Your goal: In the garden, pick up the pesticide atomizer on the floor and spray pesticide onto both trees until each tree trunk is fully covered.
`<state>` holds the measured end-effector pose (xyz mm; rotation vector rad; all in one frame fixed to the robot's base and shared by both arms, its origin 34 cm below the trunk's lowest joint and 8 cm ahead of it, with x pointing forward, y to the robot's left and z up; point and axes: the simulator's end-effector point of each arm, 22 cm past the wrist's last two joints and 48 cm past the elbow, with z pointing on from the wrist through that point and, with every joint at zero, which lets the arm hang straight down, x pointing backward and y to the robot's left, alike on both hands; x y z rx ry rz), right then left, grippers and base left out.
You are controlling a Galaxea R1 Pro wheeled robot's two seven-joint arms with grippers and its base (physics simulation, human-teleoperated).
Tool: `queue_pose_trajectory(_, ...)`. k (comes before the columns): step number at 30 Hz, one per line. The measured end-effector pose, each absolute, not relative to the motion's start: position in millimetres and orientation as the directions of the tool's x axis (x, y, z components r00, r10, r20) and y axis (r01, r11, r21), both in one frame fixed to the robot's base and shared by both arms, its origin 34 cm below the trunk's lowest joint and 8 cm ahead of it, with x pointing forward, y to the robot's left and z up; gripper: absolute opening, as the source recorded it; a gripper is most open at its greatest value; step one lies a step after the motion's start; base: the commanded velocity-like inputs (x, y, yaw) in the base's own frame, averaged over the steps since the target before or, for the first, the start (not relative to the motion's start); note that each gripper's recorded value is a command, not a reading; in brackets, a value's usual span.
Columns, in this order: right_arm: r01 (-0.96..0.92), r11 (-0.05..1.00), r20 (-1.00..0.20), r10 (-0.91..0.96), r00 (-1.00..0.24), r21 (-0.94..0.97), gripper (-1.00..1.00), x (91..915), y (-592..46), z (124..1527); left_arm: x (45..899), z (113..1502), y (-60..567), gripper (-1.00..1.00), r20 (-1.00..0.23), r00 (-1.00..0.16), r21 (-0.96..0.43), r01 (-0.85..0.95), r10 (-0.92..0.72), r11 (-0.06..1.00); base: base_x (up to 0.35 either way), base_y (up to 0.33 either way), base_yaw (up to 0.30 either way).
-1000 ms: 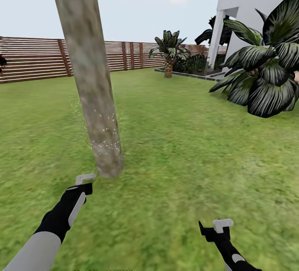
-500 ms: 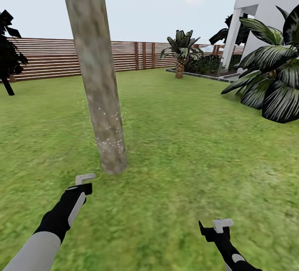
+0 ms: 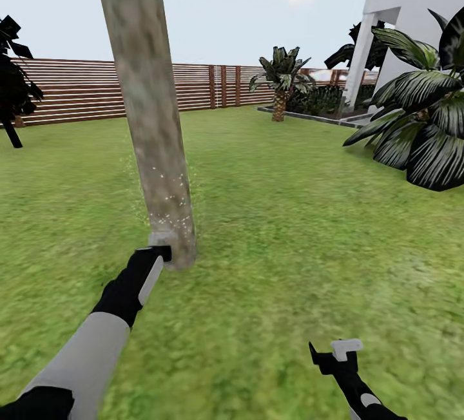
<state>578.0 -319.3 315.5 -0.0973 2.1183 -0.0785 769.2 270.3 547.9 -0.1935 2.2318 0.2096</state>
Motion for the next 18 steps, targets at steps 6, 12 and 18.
queue_pose_trajectory(6, -0.039, 0.995, -0.847, -0.102, -0.521, -0.096, 1.00, 577.7, -319.3, 315.2, 776.1, 569.3, 317.1, -1.00, -0.794, -0.605, 0.122, -0.251, -0.057, 0.960, 0.000, 0.000, 0.000)
queue_pose_trajectory(12, -0.038, 0.995, -0.847, -0.102, -0.521, -0.096, 1.00, 577.8, -319.5, 315.3, 784.5, 579.4, 248.5, -1.00, -0.785, -0.616, 0.052, -0.176, -0.069, 0.983, 0.000, 0.000, 0.000)
queue_pose_trajectory(18, -0.039, 0.995, -0.847, -0.102, -0.521, -0.096, 1.00, 577.8, -319.3, 315.2, 792.1, 599.6, 268.7, -1.00, -0.800, -0.598, 0.041, -0.145, -0.054, 0.989, 0.000, 0.000, 0.000)
